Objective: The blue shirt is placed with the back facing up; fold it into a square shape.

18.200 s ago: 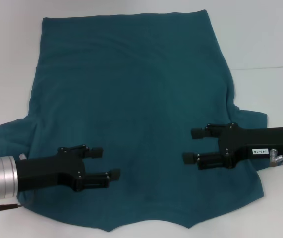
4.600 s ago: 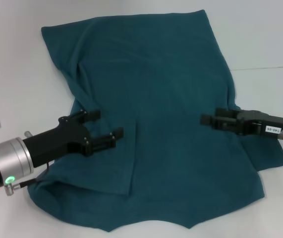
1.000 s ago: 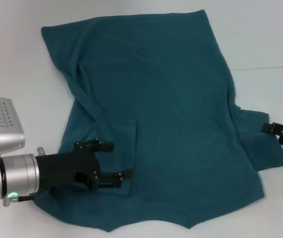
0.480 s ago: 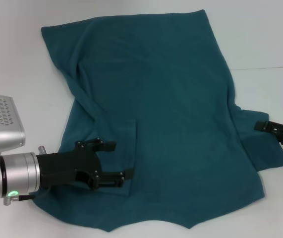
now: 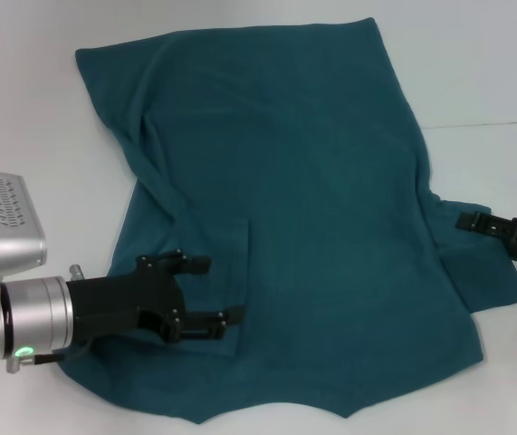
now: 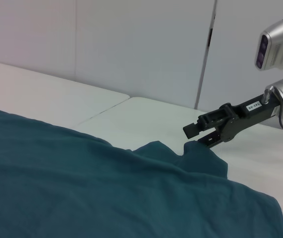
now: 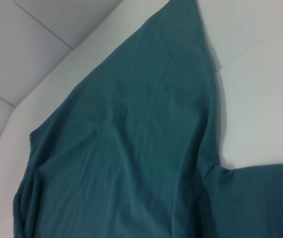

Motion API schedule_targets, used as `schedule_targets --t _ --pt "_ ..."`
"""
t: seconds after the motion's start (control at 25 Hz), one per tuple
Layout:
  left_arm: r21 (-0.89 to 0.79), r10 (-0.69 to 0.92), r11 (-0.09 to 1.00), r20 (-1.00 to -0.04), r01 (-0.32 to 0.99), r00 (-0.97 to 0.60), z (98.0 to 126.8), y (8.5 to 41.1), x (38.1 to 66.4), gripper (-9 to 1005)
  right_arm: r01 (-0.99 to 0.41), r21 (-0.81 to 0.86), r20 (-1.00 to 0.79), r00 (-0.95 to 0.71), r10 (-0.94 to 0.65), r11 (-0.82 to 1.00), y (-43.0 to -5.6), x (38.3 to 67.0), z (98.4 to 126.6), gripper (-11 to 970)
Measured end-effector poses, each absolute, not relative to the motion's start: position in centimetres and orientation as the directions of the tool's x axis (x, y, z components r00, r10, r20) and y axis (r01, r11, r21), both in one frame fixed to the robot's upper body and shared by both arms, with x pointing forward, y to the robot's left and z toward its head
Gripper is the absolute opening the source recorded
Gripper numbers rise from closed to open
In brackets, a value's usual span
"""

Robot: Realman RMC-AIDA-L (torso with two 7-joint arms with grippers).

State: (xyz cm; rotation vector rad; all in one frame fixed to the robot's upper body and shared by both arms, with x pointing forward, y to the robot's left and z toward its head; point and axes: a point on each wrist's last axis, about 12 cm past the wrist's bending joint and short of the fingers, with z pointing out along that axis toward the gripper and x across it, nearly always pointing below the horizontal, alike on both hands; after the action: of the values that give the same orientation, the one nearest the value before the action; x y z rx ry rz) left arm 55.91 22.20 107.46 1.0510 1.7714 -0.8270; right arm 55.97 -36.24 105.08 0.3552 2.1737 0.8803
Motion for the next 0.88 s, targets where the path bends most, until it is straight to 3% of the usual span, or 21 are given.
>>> schedule_targets --t 0.36,0.48,0.68,0.88 --pt "-0.099 0.310 0.419 -0.919 0.902 -0.245 107.5 22.2 55.9 905 -0.028 0.706 -0.553 -0.645 0.527 0.707 -35.9 56.2 105.1 894" --pt "-0.098 0.311 0.421 -0.919 0.902 -0.245 107.5 22.3 55.9 905 -0.023 0.710 -0.548 -0.646 0.532 0.704 -35.9 56.1 105.0 816" --pt "-0.097 0.310 0.421 -0.919 0.902 -0.244 107.5 22.3 55.9 906 -0.021 0.717 -0.552 -0.628 0.549 0.697 -35.8 55.8 104.8 593" --pt "-0.102 0.305 0.424 -0.919 0.900 -0.248 107.5 22.5 55.8 906 -0.026 0.729 -0.567 -0.583 0.582 0.684 -36.3 55.2 104.7 482"
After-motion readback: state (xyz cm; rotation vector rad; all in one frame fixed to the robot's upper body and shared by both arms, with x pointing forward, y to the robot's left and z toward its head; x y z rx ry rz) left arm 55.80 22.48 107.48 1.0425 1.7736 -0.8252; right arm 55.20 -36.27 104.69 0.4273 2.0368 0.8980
